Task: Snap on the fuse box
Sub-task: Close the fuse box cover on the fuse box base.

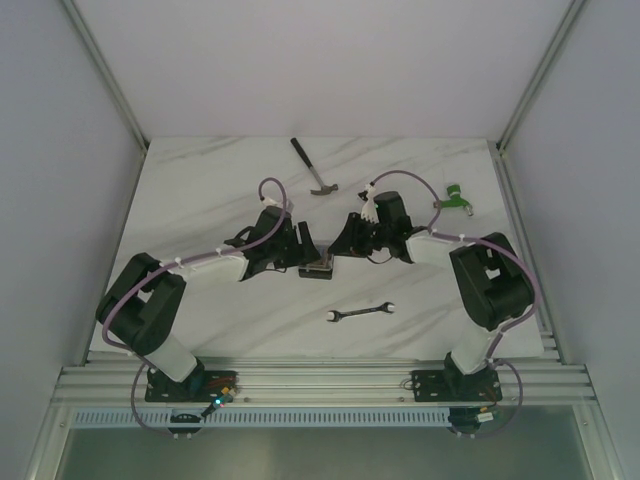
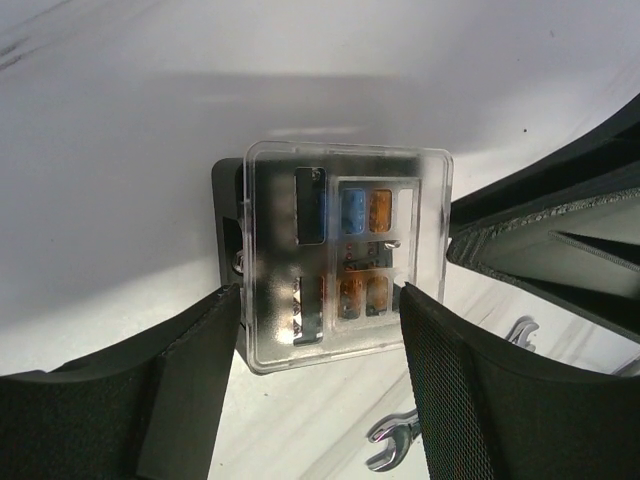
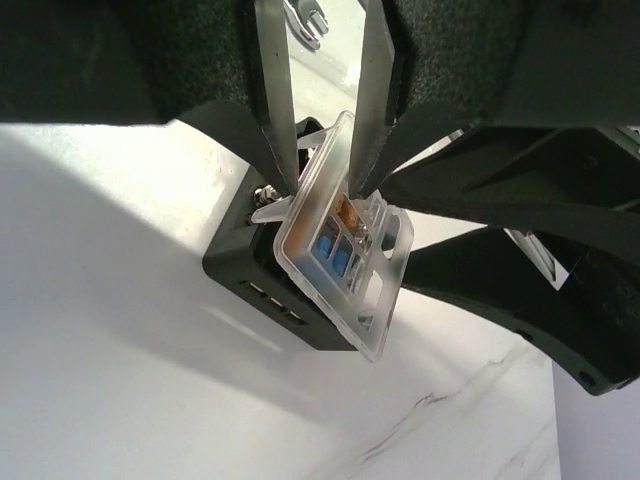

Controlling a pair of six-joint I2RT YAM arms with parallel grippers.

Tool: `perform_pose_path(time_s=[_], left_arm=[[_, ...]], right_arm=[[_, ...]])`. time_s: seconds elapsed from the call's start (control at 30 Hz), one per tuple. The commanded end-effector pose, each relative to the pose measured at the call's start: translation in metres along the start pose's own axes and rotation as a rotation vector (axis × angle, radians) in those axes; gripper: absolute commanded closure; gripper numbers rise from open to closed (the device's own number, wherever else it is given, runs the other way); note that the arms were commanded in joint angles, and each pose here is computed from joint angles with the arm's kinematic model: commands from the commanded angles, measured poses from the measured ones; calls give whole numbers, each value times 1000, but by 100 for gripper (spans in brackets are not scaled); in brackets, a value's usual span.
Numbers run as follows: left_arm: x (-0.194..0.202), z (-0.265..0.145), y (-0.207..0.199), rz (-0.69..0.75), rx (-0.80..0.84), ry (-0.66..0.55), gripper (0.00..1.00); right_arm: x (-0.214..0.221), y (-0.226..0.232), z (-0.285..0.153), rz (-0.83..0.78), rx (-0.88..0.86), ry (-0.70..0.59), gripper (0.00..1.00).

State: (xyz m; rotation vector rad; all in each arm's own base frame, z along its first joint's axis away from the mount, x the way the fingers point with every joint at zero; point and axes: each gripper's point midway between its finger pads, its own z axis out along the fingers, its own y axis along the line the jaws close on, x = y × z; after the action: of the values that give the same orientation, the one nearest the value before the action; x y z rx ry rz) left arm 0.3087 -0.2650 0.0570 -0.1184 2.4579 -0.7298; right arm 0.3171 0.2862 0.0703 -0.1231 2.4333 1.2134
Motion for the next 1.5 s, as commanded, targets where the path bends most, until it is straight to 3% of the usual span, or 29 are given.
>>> perform_pose_path(time_s=[0.0, 0.6, 0.77, 1.03, 1.47], left_arm=[[-2, 1, -10, 1, 8, 6, 27], [2, 3, 14, 2, -106, -5, 24], [11, 3, 7, 18, -82, 24, 27], [22, -4, 4, 39, -69, 39, 42], [35, -12, 13, 81, -115, 56, 39]], right_arm=[[-7, 2, 4, -7, 11, -3, 67], [-3, -3, 9, -57, 42, 7, 56], [-2, -3, 10, -67, 56, 15, 63], [2, 0, 8, -97, 78, 30, 69], [16, -3, 9, -142, 105, 71, 70]])
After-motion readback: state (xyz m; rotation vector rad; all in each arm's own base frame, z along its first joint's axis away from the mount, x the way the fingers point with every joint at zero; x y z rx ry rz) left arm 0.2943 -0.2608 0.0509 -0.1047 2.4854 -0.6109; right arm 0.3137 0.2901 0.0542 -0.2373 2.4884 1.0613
